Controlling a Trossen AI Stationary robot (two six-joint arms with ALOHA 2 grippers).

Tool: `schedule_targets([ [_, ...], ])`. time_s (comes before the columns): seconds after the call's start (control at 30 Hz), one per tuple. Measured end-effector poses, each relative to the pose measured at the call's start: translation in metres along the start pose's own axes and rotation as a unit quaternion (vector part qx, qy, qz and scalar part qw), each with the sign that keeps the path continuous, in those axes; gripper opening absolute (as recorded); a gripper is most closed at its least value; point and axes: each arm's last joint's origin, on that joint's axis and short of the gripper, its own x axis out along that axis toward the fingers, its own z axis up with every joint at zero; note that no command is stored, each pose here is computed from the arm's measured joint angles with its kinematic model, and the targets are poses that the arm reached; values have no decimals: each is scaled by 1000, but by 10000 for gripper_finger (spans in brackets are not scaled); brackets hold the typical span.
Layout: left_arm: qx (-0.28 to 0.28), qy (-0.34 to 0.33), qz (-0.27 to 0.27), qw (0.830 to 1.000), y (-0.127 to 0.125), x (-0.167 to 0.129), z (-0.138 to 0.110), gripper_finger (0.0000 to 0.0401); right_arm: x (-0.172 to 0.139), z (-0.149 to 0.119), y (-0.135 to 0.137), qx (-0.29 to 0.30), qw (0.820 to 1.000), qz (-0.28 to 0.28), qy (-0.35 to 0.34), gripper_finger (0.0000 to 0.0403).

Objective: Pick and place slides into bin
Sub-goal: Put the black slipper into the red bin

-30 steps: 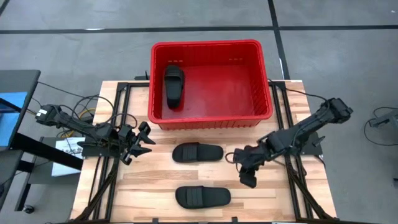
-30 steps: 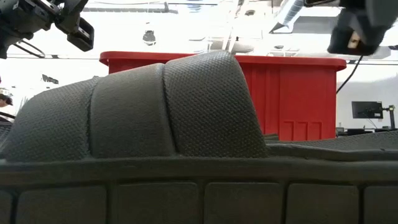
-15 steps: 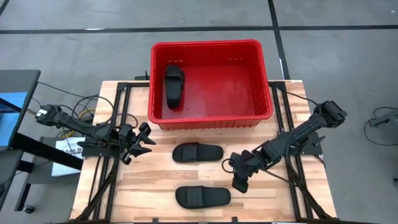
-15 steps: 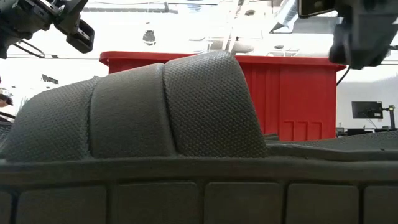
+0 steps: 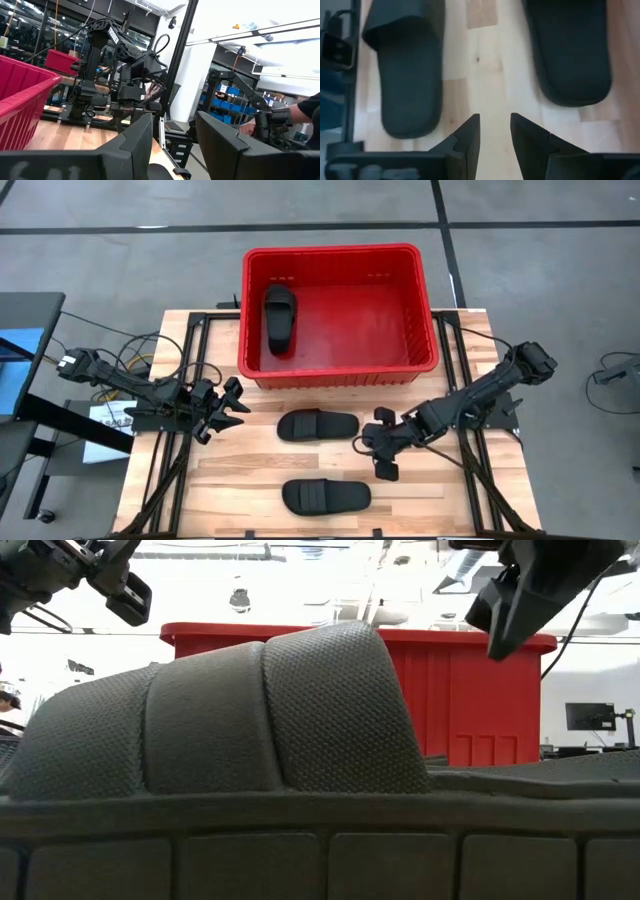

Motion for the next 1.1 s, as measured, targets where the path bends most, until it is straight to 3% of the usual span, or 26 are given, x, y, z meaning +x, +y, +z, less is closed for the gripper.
schedule_targets([
  [0.17,0,0,0,1000,0,0,0,142,2,6,-19,4,1000,-10,12,98],
  [0.37,-4,0,0,1000,0,0,0,142,3,11,-29,-35,998,42,33,93],
  [0.47,-4,0,0,1000,0,0,0,142,2,12,-34,-28,997,59,44,93],
  [1.1,-4,0,0,1000,0,0,0,142,8,19,-57,-20,998,40,46,93],
])
